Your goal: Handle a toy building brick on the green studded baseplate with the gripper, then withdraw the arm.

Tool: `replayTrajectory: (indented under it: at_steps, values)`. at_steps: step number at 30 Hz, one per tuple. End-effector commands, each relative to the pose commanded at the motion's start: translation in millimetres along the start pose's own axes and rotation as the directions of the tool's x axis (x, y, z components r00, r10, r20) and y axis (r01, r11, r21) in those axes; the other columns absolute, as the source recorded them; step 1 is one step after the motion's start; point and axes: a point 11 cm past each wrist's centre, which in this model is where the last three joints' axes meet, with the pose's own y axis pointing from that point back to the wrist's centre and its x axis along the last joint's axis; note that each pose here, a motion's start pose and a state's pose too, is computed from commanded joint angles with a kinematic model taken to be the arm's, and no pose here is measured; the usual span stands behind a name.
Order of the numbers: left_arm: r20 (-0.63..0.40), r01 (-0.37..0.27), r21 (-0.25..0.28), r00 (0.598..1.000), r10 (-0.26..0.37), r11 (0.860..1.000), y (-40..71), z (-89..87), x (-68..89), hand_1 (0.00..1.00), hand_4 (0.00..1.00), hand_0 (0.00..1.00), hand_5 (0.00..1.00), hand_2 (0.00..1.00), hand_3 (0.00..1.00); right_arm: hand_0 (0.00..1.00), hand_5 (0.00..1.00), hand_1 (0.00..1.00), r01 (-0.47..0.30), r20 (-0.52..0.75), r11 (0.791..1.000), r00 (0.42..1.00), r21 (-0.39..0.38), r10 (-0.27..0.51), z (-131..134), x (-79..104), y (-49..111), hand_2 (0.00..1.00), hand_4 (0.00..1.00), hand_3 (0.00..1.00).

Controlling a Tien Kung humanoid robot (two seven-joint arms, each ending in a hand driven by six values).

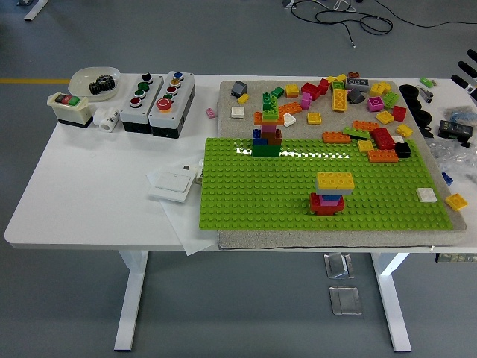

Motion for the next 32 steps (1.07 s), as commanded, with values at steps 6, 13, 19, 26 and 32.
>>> replayTrajectory:
  at_steps: [6, 13, 19, 26, 32]
  values:
    - [-0.001, 0.001, 0.001, 1.0, -0.001, 1.0, -0.1, -0.7, -0.1, 0.724, 0.59, 0.785, 0.61, 0.647, 0.562, 0.738, 0.89, 0.708, 0.022, 0.005, 0.999, 1.0, -0.03, -0.022, 2.2, -1.2, -0.2, 0.764, 0.998, 0.788]
    - [0.003, 0.002, 0.004, 1.0, -0.002, 1.0, -0.3, -2.0, -0.7, 0.726, 0.59, 0.784, 0.611, 0.646, 0.562, 0.719, 0.851, 0.678, 0.094, -0.019, 0.987, 0.995, -0.129, -0.098, 14.3, -7.1, 1.9, 0.747, 0.998, 0.753]
    - [0.003, 0.001, 0.002, 1.0, -0.001, 1.0, -0.1, -1.0, 0.2, 0.726, 0.589, 0.784, 0.61, 0.646, 0.562, 0.719, 0.845, 0.67, 0.117, -0.075, 0.978, 0.988, -0.17, -0.132, 18.6, -9.4, 3.5, 0.744, 0.998, 0.744]
    - [0.0, -0.001, -0.002, 1.0, 0.001, 1.0, 0.4, 1.1, 2.4, 0.724, 0.589, 0.784, 0.609, 0.647, 0.562, 0.717, 0.819, 0.673, 0.036, -0.182, 0.99, 0.981, -0.139, -0.062, 19.1, 4.2, 4.1, 0.725, 0.998, 0.732]
    - [-0.004, -0.003, 0.002, 1.0, 0.003, 1.0, 0.3, -0.1, 3.0, 0.728, 0.589, 0.785, 0.61, 0.646, 0.561, 0.706, 0.792, 0.663, -0.023, -0.312, 0.997, 0.95, -0.068, 0.0, 22.9, 16.3, 5.7, 0.72, 0.998, 0.719]
